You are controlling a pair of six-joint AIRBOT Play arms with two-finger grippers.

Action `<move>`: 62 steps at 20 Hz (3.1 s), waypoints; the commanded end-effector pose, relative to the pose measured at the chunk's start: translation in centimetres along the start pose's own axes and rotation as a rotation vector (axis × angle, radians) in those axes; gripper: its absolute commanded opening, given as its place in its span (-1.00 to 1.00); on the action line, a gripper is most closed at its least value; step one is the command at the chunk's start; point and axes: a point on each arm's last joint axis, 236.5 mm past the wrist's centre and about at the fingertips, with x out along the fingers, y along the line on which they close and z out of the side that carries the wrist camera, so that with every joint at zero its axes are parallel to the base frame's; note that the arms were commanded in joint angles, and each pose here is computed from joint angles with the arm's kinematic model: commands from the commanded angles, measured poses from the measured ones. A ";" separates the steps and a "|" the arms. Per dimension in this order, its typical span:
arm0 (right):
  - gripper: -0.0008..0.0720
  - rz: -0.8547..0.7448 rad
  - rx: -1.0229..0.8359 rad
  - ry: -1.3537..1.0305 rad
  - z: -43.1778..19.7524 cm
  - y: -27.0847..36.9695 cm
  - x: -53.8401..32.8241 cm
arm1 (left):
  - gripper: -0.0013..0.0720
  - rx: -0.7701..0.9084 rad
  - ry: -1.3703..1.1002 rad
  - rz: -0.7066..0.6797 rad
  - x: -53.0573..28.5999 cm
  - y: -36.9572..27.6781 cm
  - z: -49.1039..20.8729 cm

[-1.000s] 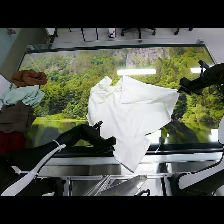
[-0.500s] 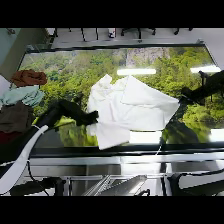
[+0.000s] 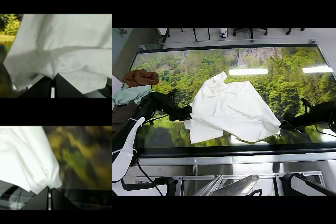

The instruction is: Fold the shirts.

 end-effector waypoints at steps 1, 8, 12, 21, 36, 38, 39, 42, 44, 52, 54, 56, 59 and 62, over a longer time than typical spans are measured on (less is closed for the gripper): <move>-0.73 0.042 -0.016 -0.087 1.4 0.9 0.8 | -0.93 0.044 0.062 0.014 1.8 -0.5 -1.2; 0.42 0.032 -0.011 -0.136 1.7 1.0 -5.3 | -0.93 0.083 0.101 0.016 2.2 -1.0 -2.2; 0.75 0.022 0.001 -0.042 -4.6 2.2 -1.2 | -0.93 0.089 0.098 0.016 2.2 -1.1 -2.1; 0.62 0.016 0.235 -0.246 0.4 -0.2 4.8 | -0.93 0.091 0.098 0.015 2.2 -1.1 -2.1; 0.01 0.026 0.312 -0.305 4.3 -1.6 3.3 | -0.93 0.107 0.099 0.015 2.2 -1.0 -2.1; -0.04 0.028 0.318 -0.282 4.1 -1.8 3.9 | -0.93 0.107 0.098 0.015 2.2 -1.0 -2.1; -0.48 0.028 0.313 -0.279 4.0 -1.7 3.9 | -0.93 0.107 0.098 0.015 2.2 -1.0 -2.1; -0.92 0.057 0.247 -0.251 3.6 -0.1 3.0 | -0.93 0.108 0.092 0.015 2.1 -1.1 -2.0; -0.92 0.127 0.161 -0.249 3.7 3.1 0.5 | -0.93 0.119 0.039 0.005 1.0 -1.7 -1.2; -0.93 0.520 -0.451 -0.912 1.8 23.8 -35.0 | -0.93 0.335 -0.890 -0.184 -37.2 -14.2 0.1; -0.93 0.484 -0.620 -1.078 -2.8 27.8 -41.1 | -0.93 0.434 -1.196 -0.240 -48.7 -17.2 -6.1; -0.93 0.457 -0.759 -1.200 -7.4 31.0 -44.8 | -0.93 0.505 -1.417 -0.278 -56.3 -18.7 -13.0; -0.93 0.416 -0.905 -1.390 -12.2 33.8 -48.8 | -0.93 0.527 -1.595 -0.245 -61.0 -18.3 -18.9; -0.93 0.384 -0.917 -1.447 -12.7 33.8 -49.6 | -0.93 0.421 -1.597 -0.108 -59.9 -15.0 -16.9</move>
